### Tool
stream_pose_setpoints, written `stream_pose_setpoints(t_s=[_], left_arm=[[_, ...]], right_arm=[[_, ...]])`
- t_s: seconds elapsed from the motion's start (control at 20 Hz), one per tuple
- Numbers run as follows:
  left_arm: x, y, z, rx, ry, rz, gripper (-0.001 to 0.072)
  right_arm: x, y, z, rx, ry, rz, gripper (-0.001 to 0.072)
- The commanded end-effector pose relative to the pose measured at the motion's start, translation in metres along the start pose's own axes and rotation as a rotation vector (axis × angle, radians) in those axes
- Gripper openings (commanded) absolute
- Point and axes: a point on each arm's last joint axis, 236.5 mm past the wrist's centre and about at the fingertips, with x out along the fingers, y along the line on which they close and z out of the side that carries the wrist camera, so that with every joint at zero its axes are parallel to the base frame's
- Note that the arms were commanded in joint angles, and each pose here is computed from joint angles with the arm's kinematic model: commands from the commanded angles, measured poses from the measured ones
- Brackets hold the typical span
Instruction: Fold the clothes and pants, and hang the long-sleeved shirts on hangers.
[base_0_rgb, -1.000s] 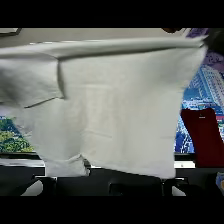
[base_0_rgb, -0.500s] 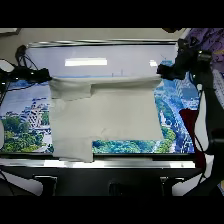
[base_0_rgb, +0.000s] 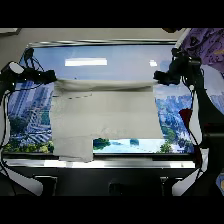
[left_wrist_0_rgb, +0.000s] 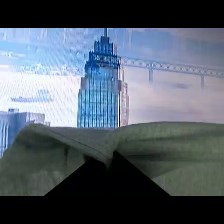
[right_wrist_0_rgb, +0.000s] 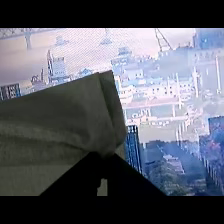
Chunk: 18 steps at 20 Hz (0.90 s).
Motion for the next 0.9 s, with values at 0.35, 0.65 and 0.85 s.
stream_pose_setpoints(t_s=[0.35,0.65,0.85], left_arm=[[-0.032,0.014,-0.114,-0.091,0.502,0.075,0.0015],[-0.013,0.011,-0.144,-0.104,0.592,0.073,0.0015],[0.006,0.012,-0.145,-0.102,0.569,0.076,0.0016]], right_arm=[[0.009,-0.029,-0.082,-0.046,0.357,-0.110,0.0031],[0.029,-0.025,-0.117,-0.026,0.509,-0.077,0.0032],[0.035,-0.026,-0.136,-0.019,0.596,-0.075,0.0037]])
